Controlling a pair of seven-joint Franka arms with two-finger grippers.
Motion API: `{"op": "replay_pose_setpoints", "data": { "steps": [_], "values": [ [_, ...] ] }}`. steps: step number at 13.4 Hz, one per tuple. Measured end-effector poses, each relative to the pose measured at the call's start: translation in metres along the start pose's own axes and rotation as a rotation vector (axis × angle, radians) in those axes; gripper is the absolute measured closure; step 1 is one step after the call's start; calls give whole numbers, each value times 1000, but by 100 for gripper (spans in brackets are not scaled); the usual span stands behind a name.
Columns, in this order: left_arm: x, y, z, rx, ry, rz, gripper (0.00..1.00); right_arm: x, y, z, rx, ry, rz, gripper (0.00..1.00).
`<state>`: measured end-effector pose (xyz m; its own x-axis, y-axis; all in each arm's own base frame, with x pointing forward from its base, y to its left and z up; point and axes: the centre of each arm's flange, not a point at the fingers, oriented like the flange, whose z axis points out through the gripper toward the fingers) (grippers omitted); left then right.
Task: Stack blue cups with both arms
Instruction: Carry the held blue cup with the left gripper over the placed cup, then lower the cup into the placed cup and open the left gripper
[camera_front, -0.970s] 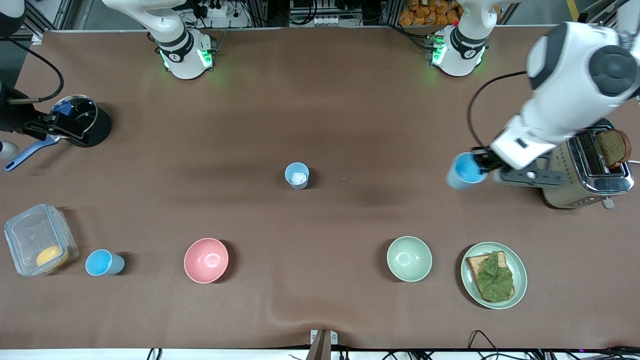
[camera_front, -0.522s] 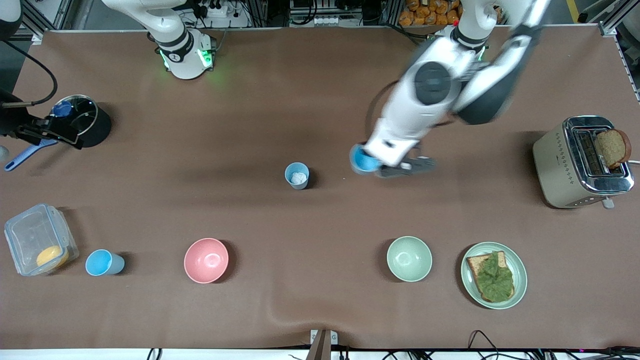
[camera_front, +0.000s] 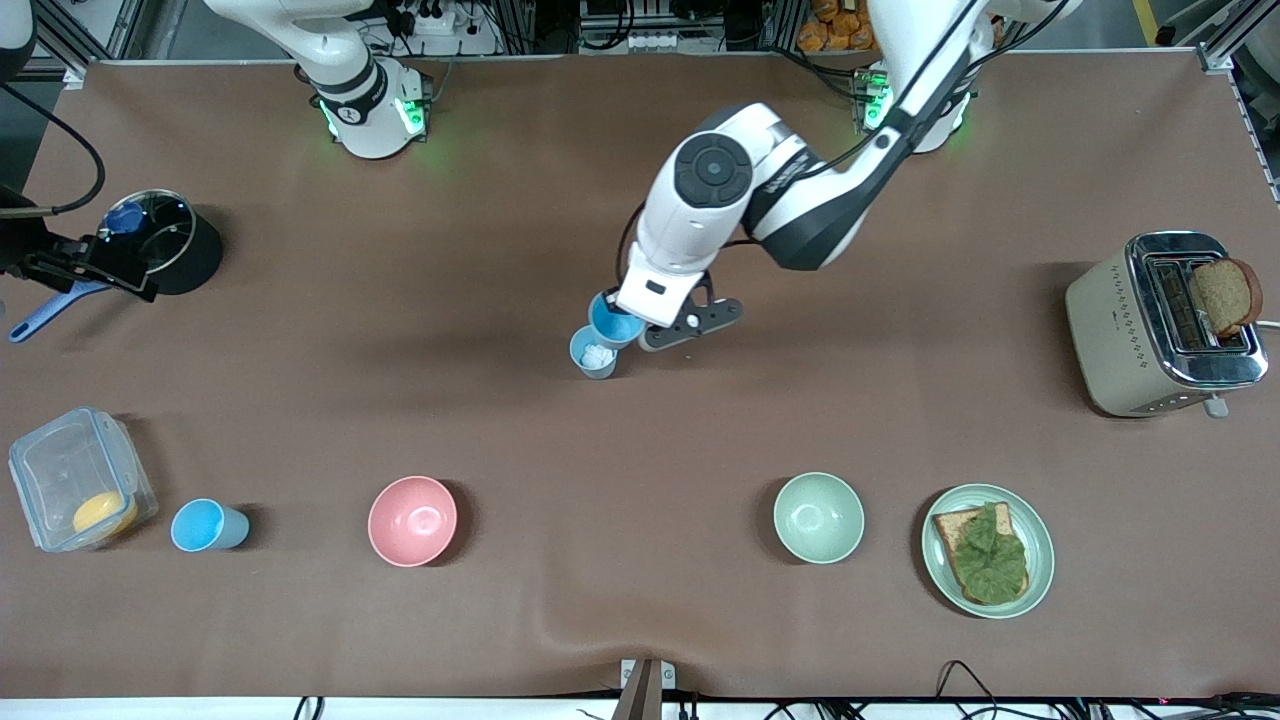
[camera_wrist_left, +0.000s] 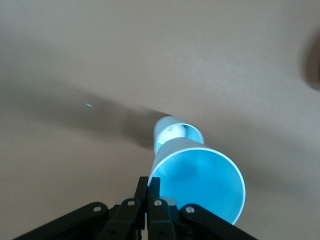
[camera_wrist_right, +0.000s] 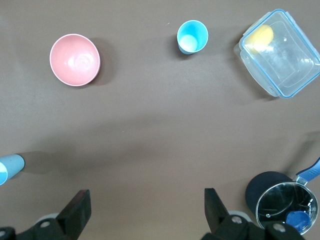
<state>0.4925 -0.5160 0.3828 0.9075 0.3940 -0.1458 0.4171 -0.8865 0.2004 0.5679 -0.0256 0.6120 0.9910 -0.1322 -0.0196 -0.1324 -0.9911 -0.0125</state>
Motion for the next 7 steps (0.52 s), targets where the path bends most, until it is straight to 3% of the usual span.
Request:
{"op": "replay_pose_setpoints", "data": {
  "steps": [7],
  "values": [
    [-20, 5, 72, 61, 44, 39, 98, 0, -1, 1, 0, -1, -2, 0]
  ]
}}
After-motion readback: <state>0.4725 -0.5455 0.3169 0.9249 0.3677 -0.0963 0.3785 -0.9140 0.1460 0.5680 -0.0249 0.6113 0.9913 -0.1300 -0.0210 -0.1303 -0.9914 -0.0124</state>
